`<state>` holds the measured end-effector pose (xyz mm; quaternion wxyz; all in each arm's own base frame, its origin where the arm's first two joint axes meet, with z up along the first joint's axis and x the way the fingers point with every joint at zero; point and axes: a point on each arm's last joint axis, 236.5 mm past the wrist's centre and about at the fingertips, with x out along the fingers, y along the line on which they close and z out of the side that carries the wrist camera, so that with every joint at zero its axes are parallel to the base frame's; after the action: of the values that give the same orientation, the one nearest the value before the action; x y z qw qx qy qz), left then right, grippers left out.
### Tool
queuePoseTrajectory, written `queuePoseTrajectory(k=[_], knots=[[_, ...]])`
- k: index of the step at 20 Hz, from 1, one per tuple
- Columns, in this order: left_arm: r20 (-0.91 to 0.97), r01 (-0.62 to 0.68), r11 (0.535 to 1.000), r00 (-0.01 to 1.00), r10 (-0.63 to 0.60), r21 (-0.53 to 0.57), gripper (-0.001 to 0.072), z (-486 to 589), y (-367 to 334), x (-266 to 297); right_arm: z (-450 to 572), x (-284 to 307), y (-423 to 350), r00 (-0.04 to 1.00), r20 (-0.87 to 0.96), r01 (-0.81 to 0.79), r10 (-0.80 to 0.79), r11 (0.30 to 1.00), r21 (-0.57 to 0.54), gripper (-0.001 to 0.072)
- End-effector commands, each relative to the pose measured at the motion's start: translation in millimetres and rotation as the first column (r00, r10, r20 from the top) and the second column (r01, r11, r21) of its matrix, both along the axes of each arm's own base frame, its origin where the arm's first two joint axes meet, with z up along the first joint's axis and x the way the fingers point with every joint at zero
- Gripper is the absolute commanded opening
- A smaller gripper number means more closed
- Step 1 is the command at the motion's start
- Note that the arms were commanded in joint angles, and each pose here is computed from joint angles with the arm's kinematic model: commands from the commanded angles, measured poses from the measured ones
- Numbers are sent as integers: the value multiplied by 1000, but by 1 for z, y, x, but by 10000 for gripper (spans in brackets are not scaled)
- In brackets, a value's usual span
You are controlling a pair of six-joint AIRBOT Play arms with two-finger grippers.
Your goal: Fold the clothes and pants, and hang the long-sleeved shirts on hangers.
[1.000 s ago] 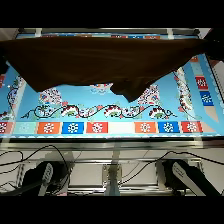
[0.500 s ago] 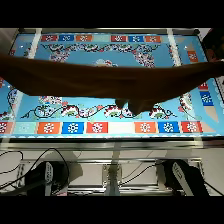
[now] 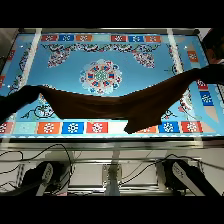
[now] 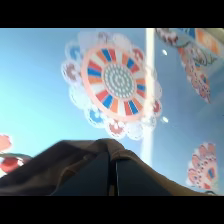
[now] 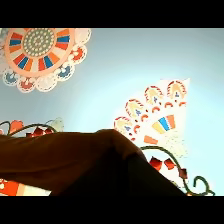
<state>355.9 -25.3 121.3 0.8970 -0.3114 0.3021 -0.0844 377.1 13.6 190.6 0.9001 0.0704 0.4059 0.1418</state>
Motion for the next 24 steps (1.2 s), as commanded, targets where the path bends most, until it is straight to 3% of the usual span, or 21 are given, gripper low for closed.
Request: queuePoseTrajectory(k=[1,6,14,15,16,17,18,21,24], knots=[[-100,-65,985,994,50,-158,19,-71,-23,54,-103,64,37,986,-155,-42,54,995,85,15],[-129,-164,964,982,139,-210,20,-118,-28,104,-162,123,71,994,-108,-14,23,997,81,16],[-99,-236,956,970,222,-174,20,-114,0,118,-116,182,42,969,187,148,-161,986,80,37],[-77,-213,968,976,204,-133,80,-114,2,118,-118,181,40,971,179,147,-157,987,71,191],[-43,-169,983,985,167,-68,198,-113,2,118,-121,179,34,973,168,150,-159,987,61,424],[-13,-132,991,991,132,-10,476,-111,2,119,-124,177,27,973,148,167,-175,984,65,482],[10,-115,993,993,115,20,640,-107,2,120,-125,173,15,973,122,190,-198,979,77,482],[102,-96,990,991,85,103,651,-75,13,120,-129,153,-29,967,37,247,-250,966,78,481],[146,-74,974,988,42,216,613,-44,48,98,-145,113,-92,953,-87,290,-290,957,-11,477]])
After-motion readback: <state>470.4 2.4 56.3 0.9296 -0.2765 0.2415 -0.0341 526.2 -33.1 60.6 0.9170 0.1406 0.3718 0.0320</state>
